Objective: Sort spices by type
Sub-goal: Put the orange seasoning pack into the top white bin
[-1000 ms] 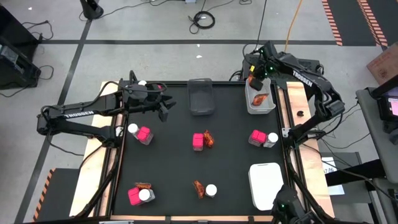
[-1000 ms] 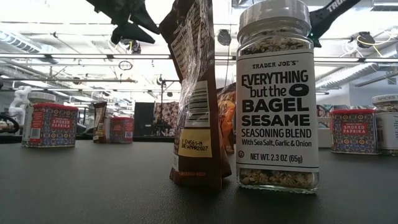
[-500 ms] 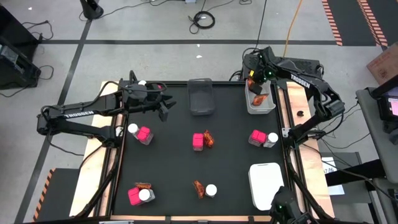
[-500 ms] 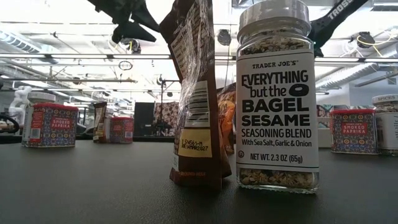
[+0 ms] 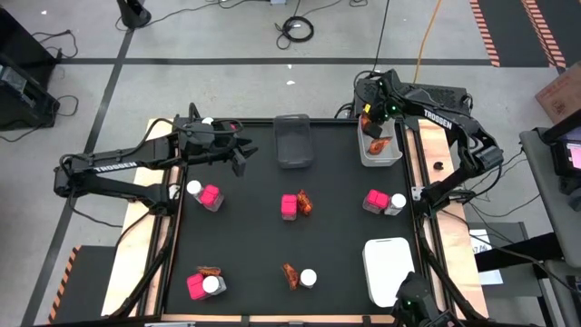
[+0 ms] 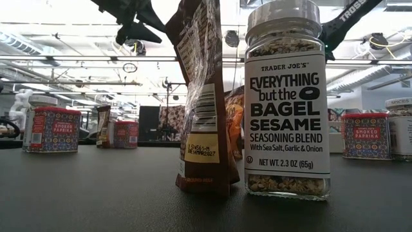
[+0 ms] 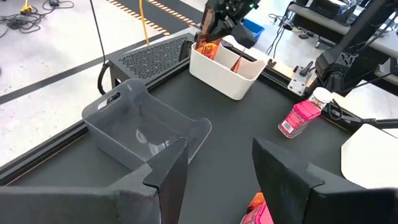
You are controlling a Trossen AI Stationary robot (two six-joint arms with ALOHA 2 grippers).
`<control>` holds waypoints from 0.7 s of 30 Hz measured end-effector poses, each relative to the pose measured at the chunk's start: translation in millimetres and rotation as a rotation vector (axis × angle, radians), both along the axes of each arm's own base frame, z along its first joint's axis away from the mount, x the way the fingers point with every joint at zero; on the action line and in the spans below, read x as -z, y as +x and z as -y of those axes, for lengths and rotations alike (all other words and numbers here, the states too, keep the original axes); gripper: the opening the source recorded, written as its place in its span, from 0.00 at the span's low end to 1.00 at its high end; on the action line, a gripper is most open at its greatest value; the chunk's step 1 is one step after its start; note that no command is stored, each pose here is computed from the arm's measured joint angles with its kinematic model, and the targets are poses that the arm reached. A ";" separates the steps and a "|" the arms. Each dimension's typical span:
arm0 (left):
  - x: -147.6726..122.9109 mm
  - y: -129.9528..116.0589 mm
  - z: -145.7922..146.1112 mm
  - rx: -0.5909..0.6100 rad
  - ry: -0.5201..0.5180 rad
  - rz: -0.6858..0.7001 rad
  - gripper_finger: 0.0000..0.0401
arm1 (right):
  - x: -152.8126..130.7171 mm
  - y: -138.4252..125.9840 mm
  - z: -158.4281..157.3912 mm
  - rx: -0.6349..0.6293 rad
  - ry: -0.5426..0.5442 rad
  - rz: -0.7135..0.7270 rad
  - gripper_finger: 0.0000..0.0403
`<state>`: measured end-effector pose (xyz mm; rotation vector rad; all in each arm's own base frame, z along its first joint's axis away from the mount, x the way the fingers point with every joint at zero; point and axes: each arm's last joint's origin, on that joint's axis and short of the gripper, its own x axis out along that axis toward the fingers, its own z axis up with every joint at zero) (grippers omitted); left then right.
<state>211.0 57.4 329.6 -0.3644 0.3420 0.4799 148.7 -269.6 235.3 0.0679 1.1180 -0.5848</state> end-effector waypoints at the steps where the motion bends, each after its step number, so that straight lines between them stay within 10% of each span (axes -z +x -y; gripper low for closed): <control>1: 0.0 0.0 0.0 0.000 0.000 0.000 0.46 | -0.1 0.0 0.1 0.002 -0.002 0.000 0.12; 21: -0.1 0.1 0.2 0.022 0.028 -0.013 0.46 | -81.5 19.2 -18.9 -0.054 0.089 -0.029 0.39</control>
